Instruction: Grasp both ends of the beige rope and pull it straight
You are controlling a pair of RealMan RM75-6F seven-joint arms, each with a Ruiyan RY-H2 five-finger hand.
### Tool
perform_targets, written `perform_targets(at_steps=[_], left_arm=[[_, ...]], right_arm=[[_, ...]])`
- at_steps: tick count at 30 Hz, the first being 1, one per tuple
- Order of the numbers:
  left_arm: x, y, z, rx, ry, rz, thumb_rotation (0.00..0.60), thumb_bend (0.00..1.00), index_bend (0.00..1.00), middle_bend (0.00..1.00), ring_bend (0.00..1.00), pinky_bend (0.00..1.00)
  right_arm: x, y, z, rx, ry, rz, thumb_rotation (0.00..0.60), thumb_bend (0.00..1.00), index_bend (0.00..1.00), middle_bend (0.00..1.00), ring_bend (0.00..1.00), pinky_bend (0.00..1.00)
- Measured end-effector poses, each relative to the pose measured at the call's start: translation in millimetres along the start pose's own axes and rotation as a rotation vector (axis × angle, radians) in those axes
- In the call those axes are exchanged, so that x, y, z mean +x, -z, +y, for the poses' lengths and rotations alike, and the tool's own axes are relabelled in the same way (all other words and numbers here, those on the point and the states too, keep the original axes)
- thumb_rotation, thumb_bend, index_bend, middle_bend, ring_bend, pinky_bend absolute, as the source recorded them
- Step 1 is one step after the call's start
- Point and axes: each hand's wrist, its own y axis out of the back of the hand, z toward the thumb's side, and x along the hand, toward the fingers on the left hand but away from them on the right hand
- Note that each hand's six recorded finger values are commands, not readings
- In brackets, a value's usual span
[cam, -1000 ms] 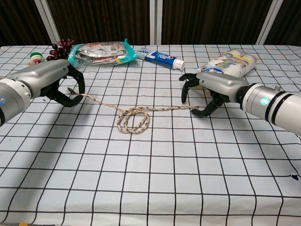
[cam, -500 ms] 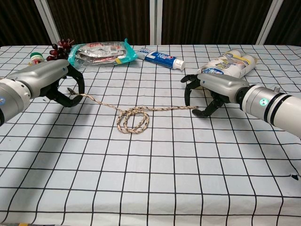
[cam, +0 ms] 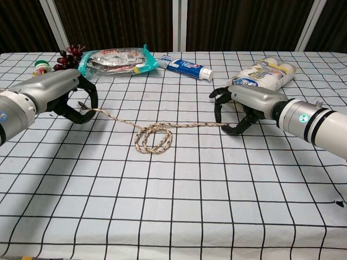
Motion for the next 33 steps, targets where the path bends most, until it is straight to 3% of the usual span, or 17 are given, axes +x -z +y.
perform_targets(at_steps=[12,33], left_arm=[[-1.5,2.7,1.4,-0.003,-0.004,0.004,0.6,0.43,0.63,0.33,0.08,0.17],[-2.6,9.7,9.0,-0.016,-0.028,0.019,0.6,0.43,0.63,0.33,0.08,0.17]], right_arm=[[0.1,0.8,2.1,-0.01,0.021,0.0,0.6,0.31,0.59,0.13,0.0,0.0],[7.1,5.8,9.9,-0.038,0.063,-0.005,0.6,0.34,0.64,0.16,0.0,0.0]])
